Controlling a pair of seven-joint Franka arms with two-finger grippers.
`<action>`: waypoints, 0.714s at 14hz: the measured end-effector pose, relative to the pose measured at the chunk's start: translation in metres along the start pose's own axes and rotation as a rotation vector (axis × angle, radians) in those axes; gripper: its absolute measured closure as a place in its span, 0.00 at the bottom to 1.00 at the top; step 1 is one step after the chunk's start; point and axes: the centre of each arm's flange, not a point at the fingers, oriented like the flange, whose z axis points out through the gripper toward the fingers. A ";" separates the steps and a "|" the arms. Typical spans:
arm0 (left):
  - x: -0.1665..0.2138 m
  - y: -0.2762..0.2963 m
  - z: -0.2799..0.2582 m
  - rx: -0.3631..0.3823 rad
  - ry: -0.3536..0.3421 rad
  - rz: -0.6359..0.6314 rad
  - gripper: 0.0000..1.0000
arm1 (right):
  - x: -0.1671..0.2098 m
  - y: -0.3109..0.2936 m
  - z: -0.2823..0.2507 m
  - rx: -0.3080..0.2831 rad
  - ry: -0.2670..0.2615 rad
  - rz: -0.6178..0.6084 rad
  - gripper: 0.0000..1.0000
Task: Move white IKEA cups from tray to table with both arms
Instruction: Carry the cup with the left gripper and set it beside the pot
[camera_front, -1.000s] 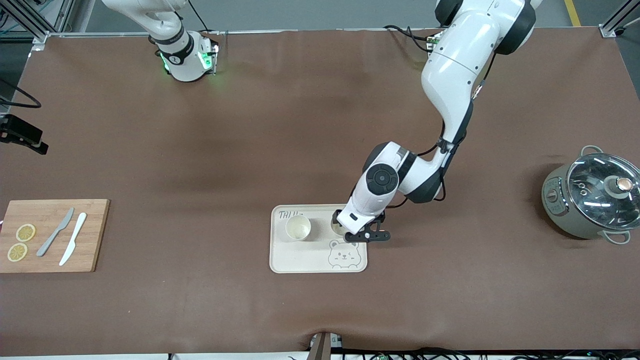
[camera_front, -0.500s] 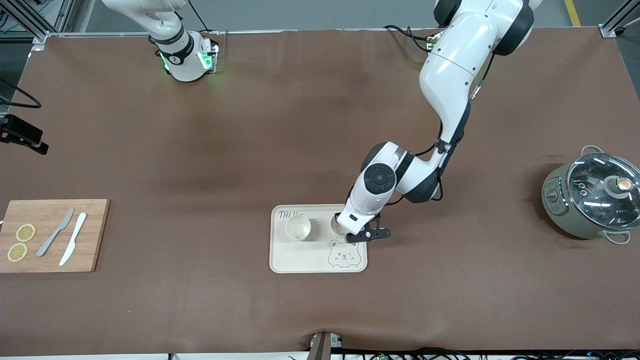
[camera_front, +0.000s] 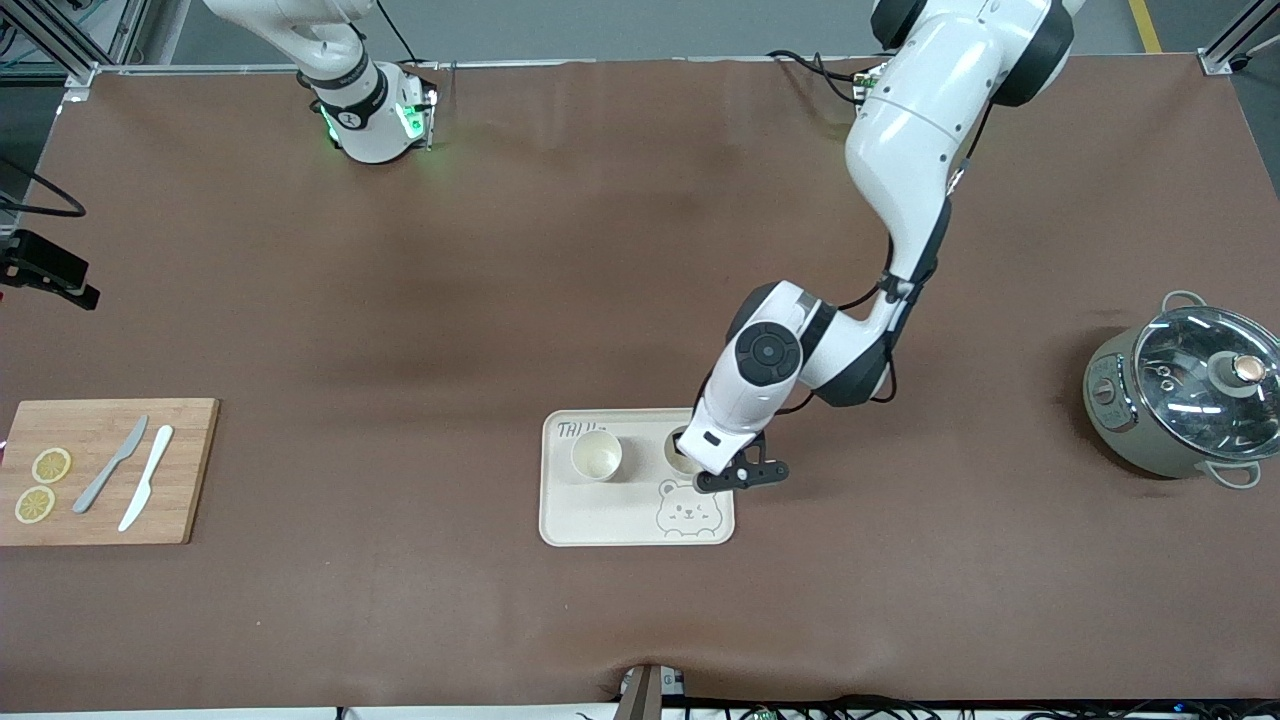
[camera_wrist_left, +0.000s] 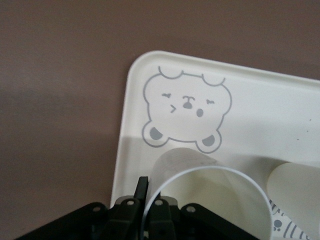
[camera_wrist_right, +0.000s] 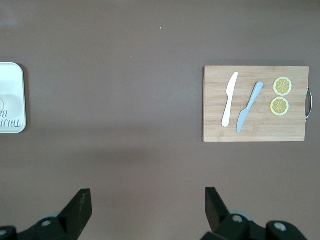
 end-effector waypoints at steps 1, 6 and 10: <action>0.012 -0.016 -0.029 0.034 -0.029 0.010 0.96 | 0.000 0.000 0.000 0.000 0.000 0.000 0.00; 0.041 -0.124 -0.144 0.086 -0.118 0.136 0.96 | 0.004 -0.008 -0.002 -0.002 0.026 -0.014 0.00; 0.006 -0.211 -0.140 0.053 -0.111 0.274 0.96 | 0.016 -0.025 0.012 0.000 0.025 -0.007 0.00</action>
